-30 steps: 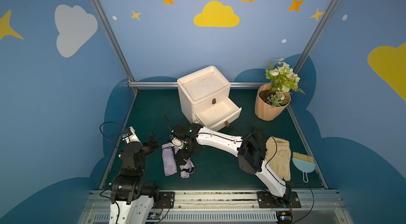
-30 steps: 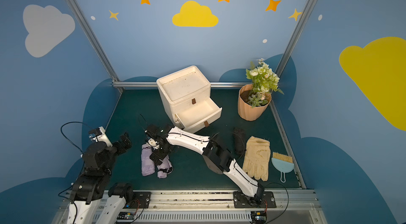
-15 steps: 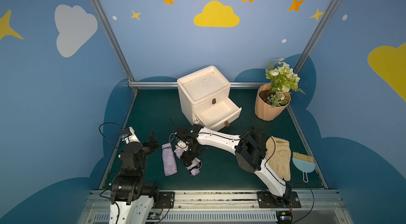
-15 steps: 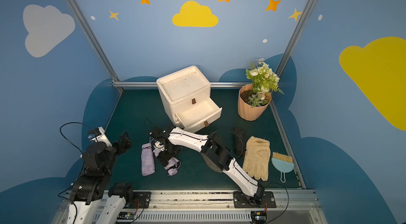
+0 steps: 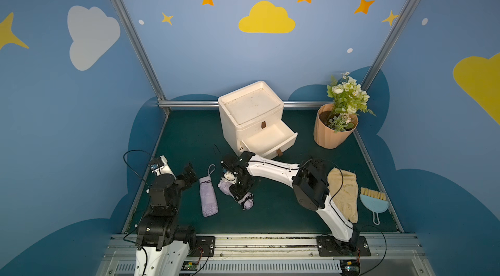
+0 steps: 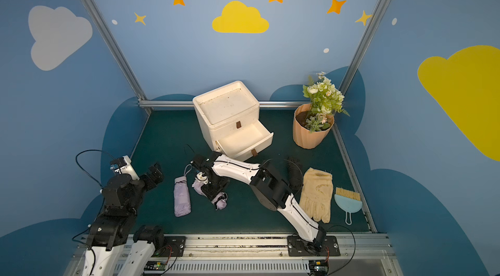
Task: Place the umbrella in the drawer by color
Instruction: Pick up the umbrella from the center of the board.
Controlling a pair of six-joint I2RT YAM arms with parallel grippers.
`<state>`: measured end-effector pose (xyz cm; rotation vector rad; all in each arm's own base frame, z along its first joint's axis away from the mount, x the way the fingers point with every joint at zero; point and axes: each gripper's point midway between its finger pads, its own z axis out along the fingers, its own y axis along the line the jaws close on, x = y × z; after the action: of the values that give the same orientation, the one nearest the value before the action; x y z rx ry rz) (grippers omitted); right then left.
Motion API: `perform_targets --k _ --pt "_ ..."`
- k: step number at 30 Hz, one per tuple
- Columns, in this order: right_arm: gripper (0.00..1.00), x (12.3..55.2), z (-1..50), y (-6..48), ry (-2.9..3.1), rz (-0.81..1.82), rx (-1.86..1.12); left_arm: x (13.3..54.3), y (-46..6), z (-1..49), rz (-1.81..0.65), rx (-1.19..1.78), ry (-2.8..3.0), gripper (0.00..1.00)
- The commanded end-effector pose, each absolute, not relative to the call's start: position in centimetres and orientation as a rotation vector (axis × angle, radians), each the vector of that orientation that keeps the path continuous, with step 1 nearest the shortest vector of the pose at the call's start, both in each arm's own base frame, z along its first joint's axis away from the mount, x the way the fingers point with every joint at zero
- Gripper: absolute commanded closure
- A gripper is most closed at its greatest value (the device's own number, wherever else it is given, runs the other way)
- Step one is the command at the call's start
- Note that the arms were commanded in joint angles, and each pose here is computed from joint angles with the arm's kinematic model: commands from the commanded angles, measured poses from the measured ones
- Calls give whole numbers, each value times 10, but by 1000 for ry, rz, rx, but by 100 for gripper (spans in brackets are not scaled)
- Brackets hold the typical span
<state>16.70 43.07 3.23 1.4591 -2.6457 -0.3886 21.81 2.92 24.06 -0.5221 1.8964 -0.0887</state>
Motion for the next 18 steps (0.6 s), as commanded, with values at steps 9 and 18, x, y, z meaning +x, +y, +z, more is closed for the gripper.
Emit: perform_targets --k 9,18 --pt "73 179 155 431 -2718 -1158 1384 240 -38 300 -497 -246 1792 0" --pt "74 215 266 387 -2675 -1856 1339 233 -119 375 -1049 96 1645 0"
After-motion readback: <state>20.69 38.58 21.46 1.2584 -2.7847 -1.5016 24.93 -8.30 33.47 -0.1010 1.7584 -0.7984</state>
